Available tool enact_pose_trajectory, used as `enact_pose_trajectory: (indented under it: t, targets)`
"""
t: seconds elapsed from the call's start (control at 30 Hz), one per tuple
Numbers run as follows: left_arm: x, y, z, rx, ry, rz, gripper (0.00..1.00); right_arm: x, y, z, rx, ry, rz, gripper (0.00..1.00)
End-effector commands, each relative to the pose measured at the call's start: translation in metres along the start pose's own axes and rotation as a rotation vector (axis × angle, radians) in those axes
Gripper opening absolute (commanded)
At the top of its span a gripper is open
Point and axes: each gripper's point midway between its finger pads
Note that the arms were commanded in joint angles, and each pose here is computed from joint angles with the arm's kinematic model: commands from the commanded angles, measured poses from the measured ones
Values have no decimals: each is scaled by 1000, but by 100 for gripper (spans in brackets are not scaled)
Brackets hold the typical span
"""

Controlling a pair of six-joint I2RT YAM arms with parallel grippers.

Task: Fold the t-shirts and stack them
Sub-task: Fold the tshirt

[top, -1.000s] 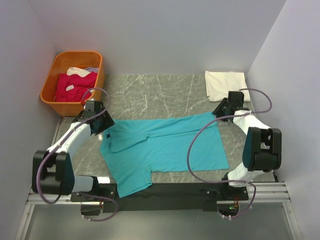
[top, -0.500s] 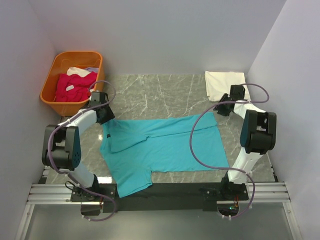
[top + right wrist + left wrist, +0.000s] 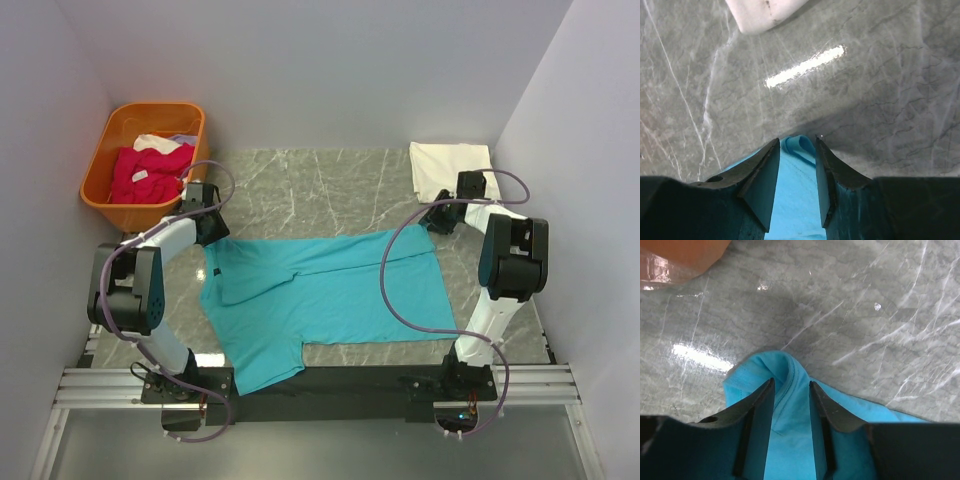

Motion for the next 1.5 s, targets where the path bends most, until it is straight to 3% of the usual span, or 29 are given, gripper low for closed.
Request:
enact_pose_trajectory:
  t: [0.0, 0.2, 0.47, 0.73, 1.1, 1.47]
  targets:
    - [7, -6, -3, 15, 9, 34, 38, 11, 1, 1, 17, 38, 45, 42]
    - [8, -7, -4, 16, 5, 38, 31, 3, -1, -3, 27, 50, 12, 39]
    - [11, -9, -4, 15, 0, 55, 15, -4, -2, 8, -13, 26, -48, 18]
    - [10, -13, -4, 7, 9, 51, 28, -5, -3, 7, -5, 24, -43, 18]
    - [14, -24, -22, 66, -1, 79, 20, -5, -1, 11, -27, 12, -60, 15]
    - [10, -9, -18, -2, -65, 130, 33, -6, 4, 15, -45, -1, -60, 14]
Point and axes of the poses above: each gripper's point midway between its finger pads, its own y axis back along the fingers, its own x axis along the line the jaws close on, z = x × y, and after that the axes turned 12 degrees about -y, right-handed
